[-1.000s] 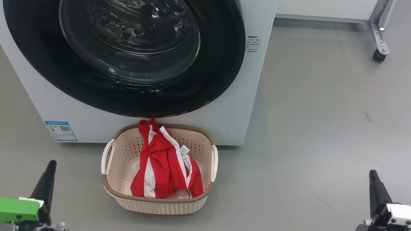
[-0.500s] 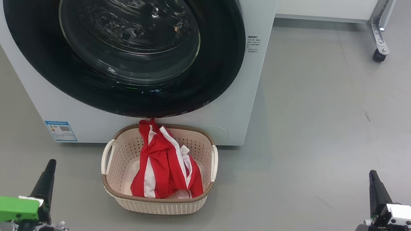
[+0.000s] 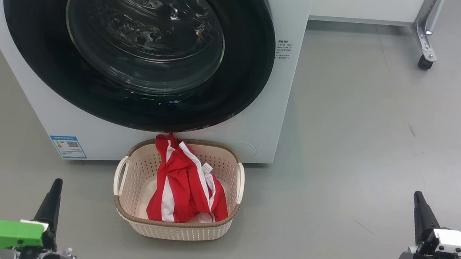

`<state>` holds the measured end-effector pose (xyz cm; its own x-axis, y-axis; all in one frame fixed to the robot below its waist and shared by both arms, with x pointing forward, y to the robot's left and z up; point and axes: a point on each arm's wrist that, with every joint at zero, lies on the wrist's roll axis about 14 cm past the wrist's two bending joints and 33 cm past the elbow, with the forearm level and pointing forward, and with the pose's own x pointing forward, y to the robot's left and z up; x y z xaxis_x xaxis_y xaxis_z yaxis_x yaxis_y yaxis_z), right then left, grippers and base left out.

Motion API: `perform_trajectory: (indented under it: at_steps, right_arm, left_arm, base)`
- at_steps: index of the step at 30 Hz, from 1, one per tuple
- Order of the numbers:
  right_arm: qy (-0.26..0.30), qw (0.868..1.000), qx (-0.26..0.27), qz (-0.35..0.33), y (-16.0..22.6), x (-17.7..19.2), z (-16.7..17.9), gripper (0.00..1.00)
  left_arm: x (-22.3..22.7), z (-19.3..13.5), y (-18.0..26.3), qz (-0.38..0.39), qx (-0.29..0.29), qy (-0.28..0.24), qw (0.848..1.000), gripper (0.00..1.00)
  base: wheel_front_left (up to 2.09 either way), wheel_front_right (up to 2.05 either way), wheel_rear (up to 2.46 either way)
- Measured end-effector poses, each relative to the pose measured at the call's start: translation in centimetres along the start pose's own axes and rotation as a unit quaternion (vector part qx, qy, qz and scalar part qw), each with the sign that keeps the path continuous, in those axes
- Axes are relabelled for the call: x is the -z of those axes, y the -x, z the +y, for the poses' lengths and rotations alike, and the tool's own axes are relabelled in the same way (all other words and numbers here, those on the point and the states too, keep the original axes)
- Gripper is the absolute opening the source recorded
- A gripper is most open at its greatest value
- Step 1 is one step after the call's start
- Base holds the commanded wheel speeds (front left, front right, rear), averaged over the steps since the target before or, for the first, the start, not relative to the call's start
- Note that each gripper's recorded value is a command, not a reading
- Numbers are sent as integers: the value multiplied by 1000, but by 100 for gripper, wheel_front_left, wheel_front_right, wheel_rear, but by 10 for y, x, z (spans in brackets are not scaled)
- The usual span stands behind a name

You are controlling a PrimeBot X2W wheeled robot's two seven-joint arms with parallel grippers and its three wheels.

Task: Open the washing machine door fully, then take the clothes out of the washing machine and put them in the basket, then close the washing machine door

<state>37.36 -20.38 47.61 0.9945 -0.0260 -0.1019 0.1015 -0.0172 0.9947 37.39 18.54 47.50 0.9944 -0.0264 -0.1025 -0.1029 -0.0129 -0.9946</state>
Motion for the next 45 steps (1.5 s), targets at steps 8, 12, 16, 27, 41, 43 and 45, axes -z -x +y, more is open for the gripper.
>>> perform_trajectory:
  at_steps: [8, 12, 16, 27, 41, 43, 45]
  right_arm:
    - [0, 1000, 0, 0, 0, 0, 0, 0]
    - [0, 1000, 0, -1, 0, 0, 0, 0]
    - [0, 1000, -1, -1, 0, 0, 0, 0]
    - [0, 1000, -1, 0, 0, 0, 0, 0]
    - [-1, 1000, -1, 0, 0, -1, 0, 0]
    - [-1, 1000, -1, -1, 0, -1, 0, 0]
    - [-1, 1000, -1, -1, 0, -1, 0, 0]
  left_arm:
    - [0, 0, 0, 0, 0, 0, 1000, 0]
    - [0, 0, 0, -1, 0, 0, 1000, 0]
    - [-1, 0, 0, -1, 0, 0, 1000, 0]
    - [-1, 0, 0, -1, 0, 0, 1000, 0]
    - [-1, 0, 0, -1, 0, 0, 1000, 0]
    - [-1, 0, 0, -2, 0, 0, 1000, 0]
    - [-1, 0, 0, -2, 0, 0, 1000, 0]
  base:
    - [0, 0, 0]
    - [0, 0, 0]
    - [0, 0, 0]
    - [0, 0, 0]
    - [0, 0, 0]
    - [0, 0, 0]
    - [0, 0, 0]
